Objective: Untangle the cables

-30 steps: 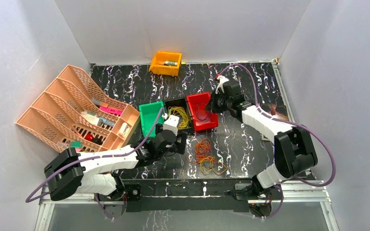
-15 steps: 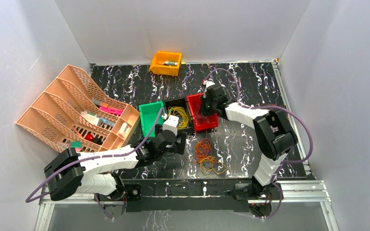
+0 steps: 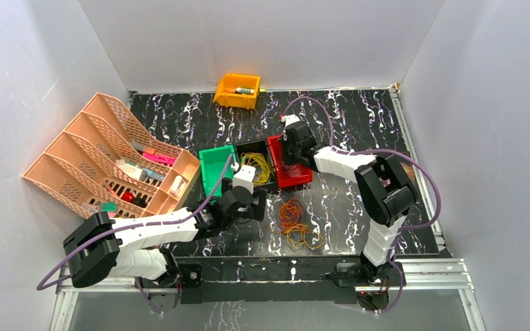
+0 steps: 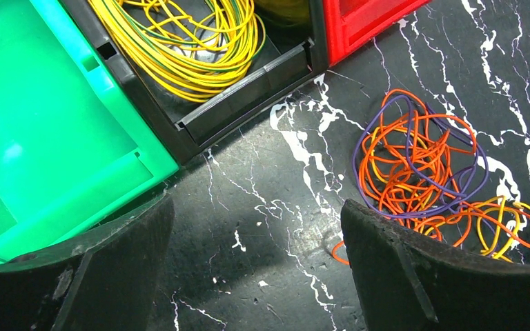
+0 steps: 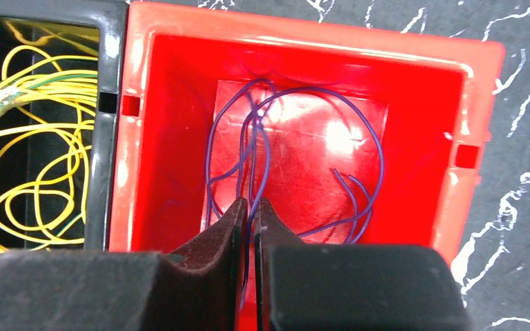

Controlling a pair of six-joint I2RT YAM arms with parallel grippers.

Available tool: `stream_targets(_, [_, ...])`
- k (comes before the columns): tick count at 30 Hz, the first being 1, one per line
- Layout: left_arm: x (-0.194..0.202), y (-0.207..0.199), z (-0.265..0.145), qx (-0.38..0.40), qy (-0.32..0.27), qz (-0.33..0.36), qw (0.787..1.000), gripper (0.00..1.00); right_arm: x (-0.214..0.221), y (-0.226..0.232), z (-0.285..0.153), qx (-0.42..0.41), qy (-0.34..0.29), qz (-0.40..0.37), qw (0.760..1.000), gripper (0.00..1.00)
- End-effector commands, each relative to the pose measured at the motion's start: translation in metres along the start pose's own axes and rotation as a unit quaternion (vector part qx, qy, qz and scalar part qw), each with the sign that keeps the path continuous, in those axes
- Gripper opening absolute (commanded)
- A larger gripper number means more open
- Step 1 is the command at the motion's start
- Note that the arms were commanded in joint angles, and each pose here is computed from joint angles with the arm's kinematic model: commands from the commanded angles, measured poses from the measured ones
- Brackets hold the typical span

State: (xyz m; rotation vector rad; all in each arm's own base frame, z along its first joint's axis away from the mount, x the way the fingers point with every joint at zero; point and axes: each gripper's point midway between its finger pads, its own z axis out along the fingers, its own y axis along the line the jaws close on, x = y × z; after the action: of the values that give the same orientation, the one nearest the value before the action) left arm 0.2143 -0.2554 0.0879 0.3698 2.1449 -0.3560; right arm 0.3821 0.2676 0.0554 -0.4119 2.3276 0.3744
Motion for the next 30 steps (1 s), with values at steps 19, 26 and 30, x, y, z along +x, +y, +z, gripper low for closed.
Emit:
stream_targets(19, [-0.024, -0.013, -0.004, 0.013, -0.011, 0.006, 1.0, 0.98, -0.072, -0.007, -0.104, 0.027, -0.115, -0.008, 0.993, 0.37])
stream_targets(26, [-0.026, -0.039, -0.006, 0.081, -0.007, 0.011, 0.997, 0.97, -0.045, -0.005, -0.145, 0.003, -0.107, 0.02, 0.994, 0.37])
stream_targets(30, [-0.022, -0.055, -0.001, 0.119, 0.005, 0.022, 0.993, 0.91, -0.007, 0.002, -0.16, -0.032, -0.08, 0.048, 0.995, 0.37])
